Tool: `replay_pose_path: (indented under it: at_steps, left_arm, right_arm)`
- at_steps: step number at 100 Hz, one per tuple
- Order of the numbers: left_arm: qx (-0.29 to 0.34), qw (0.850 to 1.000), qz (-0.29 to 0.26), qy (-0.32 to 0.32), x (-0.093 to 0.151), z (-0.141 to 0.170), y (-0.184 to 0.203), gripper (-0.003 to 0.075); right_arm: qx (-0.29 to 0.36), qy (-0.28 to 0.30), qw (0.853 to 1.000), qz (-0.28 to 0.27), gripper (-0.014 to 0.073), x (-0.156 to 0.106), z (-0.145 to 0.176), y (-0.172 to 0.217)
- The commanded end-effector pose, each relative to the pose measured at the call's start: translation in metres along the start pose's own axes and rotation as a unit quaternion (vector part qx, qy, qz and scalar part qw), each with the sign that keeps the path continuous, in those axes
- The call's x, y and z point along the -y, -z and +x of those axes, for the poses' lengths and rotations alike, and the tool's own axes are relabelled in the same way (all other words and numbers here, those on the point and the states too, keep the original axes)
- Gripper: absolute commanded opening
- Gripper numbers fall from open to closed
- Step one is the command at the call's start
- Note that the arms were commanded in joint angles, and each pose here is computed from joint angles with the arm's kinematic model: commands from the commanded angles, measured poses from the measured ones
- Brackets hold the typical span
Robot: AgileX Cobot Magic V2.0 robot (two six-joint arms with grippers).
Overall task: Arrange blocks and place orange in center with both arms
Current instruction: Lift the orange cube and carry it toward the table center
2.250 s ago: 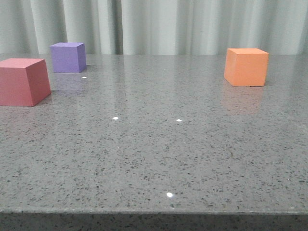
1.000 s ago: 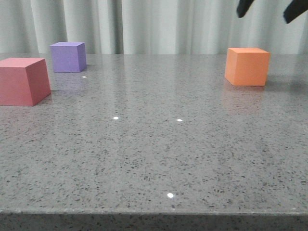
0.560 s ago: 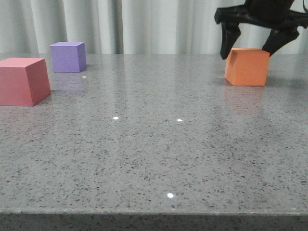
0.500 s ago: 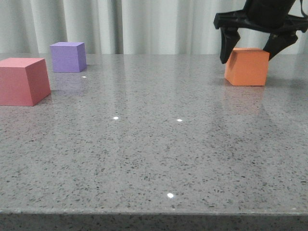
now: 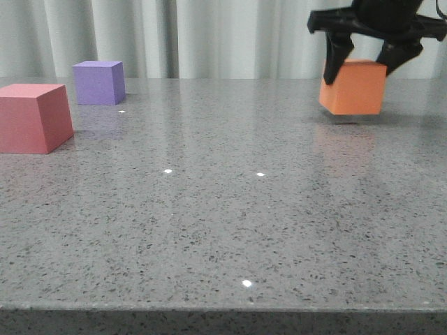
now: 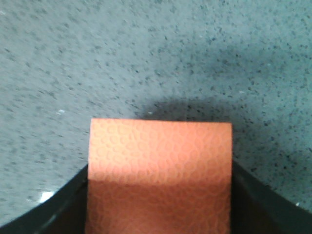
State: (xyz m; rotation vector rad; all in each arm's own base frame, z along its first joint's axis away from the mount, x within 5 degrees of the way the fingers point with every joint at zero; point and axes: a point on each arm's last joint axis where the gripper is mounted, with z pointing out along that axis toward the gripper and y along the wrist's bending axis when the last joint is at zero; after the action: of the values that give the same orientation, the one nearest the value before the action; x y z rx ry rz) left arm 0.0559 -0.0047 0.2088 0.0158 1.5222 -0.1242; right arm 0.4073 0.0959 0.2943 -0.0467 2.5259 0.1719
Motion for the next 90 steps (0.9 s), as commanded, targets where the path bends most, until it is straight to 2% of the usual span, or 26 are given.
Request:
replay_pose_path:
  at_steps: [1,28,53,71,90]
  left_arm:
    - [0.030,1.000,0.007,0.003,0.001,0.006,0.001,-0.0019]
    - [0.030,1.000,0.007,0.003,0.001,0.006,0.001,-0.0019]
    - [0.030,1.000,0.007,0.003,0.001,0.006,0.001,-0.0019]
    - [0.030,1.000,0.007,0.003,0.001,0.006,0.001,-0.0019]
    - [0.030,1.000,0.007,0.003,0.001,0.006,0.001,-0.0019]
  right_arm:
    - [0.077,-0.013,0.997,-0.025,0.0356,-0.015,-0.021,0.045]
    - [0.113,-0.013,0.992,-0.046,0.0352,-0.080,-0.031,0.056]
    - [0.094,-0.002,0.995,-0.035,0.0352,-0.136,-0.032,0.036]
    - [0.085,-0.005,0.995,-0.042,0.0352,-0.163,-0.033,0.021]
    - [0.078,-0.019,0.996,-0.045,0.0352,-0.174,-0.032,0.010]
